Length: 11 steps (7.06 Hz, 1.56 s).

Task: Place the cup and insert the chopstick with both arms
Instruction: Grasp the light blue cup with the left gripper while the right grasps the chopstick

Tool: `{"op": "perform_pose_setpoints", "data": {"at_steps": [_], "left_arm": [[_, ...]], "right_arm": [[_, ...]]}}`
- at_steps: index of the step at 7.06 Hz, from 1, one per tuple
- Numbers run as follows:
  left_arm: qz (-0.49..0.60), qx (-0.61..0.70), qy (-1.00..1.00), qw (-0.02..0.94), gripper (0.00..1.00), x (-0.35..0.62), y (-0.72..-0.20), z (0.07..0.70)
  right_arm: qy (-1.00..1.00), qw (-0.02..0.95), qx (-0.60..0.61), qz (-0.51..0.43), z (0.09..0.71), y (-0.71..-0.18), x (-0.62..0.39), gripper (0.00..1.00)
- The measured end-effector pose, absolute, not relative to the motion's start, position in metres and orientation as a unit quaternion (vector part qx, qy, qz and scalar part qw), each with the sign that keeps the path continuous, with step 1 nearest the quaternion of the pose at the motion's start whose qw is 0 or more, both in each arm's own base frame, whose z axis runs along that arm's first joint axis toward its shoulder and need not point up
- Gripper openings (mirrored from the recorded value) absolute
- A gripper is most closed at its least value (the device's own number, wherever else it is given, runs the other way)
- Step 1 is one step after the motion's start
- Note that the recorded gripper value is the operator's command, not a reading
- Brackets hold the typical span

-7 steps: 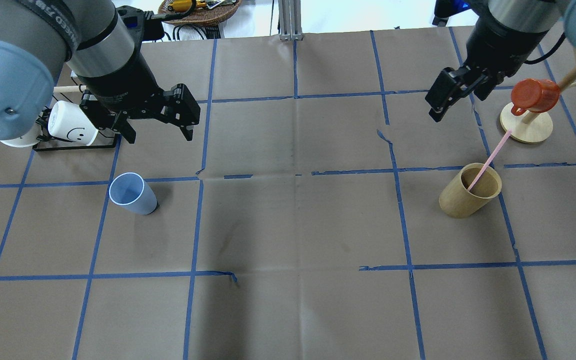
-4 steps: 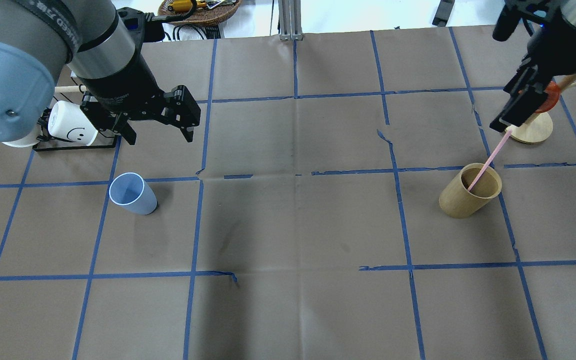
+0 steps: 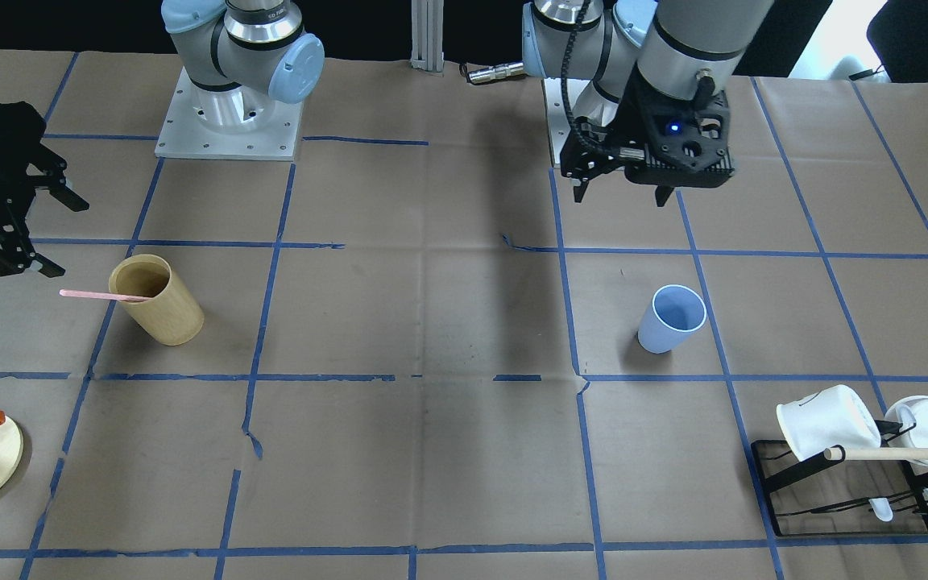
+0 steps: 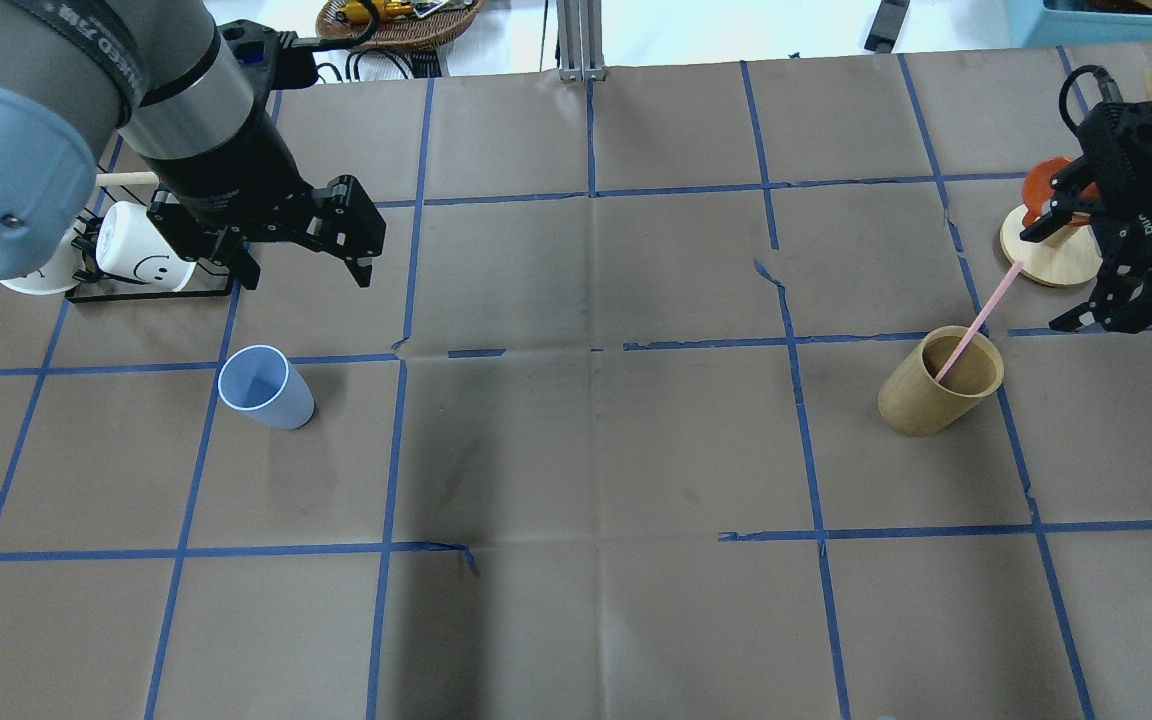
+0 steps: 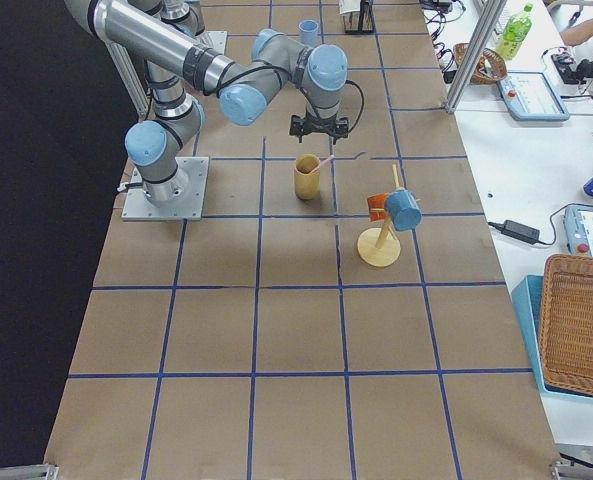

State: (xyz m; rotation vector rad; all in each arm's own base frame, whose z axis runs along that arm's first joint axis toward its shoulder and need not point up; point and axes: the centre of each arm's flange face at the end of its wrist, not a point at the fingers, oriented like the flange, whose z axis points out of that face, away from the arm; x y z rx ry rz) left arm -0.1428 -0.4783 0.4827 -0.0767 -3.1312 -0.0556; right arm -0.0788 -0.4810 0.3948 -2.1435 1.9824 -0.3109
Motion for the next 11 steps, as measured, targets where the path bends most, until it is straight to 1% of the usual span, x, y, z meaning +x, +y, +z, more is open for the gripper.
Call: {"op": "perform_pose_setpoints", "data": {"at_steps": [2,4,5,6,7,8,11], "left_arm": [[-0.038,-0.038,-0.999,0.009,1.0,-0.094,-0.485,0.464],[-0.048,-0.031,-0.998,0.013,1.0,-0.071,-0.488,0.416],[-0.042,-0.029,-0.999,0.013,0.99,-0.066,-0.489,0.386],[-0.041,-0.021,-0.999,0.013,0.96,-0.058,-0.488,0.356],[-0.046,-0.01,-0.999,0.015,0.96,-0.046,-0.49,0.334],[-0.052,-0.001,-0.998,0.017,0.96,-0.039,-0.493,0.318],[-0.071,0.005,-0.997,0.023,0.97,-0.036,-0.503,0.28]], "right_arm": [[0.587,0.076,-0.798,-0.116,0.386,-0.483,-0.081,0.99],[0.529,0.061,-0.838,-0.117,0.374,-0.494,-0.088,1.0],[0.518,0.067,-0.846,-0.106,0.36,-0.501,-0.094,0.99],[0.514,0.081,-0.849,-0.093,0.343,-0.507,-0.099,0.98],[0.514,0.092,-0.849,-0.086,0.331,-0.511,-0.101,0.96],[0.513,0.096,-0.849,-0.084,0.329,-0.515,-0.099,0.93],[0.496,0.095,-0.859,-0.083,0.341,-0.541,-0.075,0.91]]}}
